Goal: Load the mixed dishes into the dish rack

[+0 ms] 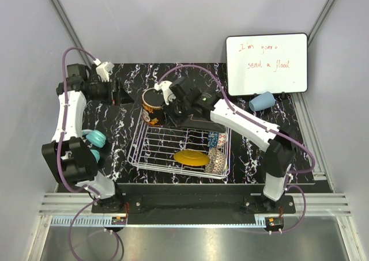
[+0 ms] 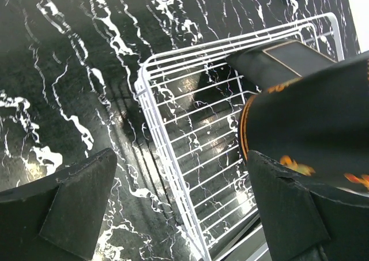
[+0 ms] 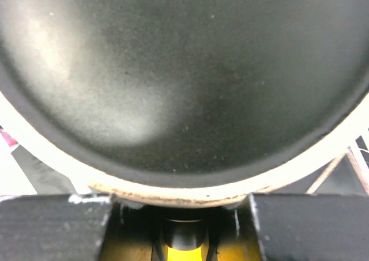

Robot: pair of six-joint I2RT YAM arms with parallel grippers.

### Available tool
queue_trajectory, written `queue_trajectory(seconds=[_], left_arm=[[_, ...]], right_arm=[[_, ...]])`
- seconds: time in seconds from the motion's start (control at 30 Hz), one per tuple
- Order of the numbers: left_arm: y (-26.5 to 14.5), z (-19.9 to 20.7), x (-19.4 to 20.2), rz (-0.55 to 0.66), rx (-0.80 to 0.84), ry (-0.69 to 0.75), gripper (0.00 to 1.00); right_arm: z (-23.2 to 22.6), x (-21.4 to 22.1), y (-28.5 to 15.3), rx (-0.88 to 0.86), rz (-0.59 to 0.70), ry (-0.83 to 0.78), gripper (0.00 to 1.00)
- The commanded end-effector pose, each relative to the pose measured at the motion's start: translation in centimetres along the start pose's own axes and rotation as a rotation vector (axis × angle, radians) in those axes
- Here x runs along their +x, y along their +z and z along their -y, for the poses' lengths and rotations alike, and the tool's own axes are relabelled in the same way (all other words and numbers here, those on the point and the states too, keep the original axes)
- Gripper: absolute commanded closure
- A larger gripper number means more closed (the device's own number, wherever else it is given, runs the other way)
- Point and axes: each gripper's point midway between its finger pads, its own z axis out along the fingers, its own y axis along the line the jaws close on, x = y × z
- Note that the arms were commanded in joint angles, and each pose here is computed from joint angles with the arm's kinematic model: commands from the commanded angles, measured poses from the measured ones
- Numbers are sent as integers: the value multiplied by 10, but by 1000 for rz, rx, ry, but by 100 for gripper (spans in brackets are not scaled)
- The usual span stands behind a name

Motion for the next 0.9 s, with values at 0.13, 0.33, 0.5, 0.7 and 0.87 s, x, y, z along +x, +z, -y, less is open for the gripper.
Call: queue_trajectory(seconds=[0.13,0.33,0.5,0.7,0.87], left_arm=[[-13,-13,-9,47,-9,-66,1],[-17,-14,-8,62,-3,-69,1],[-19,-14,-6,66,3,-75,1],[-19,-16,-2,64,2,-78,1],[-19,-17,-1,68,3,-80,1]], right_arm=[[8,-35,17,159,106,-140,100],[5,-27,45,176,60,-138,100],[10,-28,60,193,51,-133,100],[15,-27,81,217,38,-136,100],[7,-13,99,227,1,-161,100]])
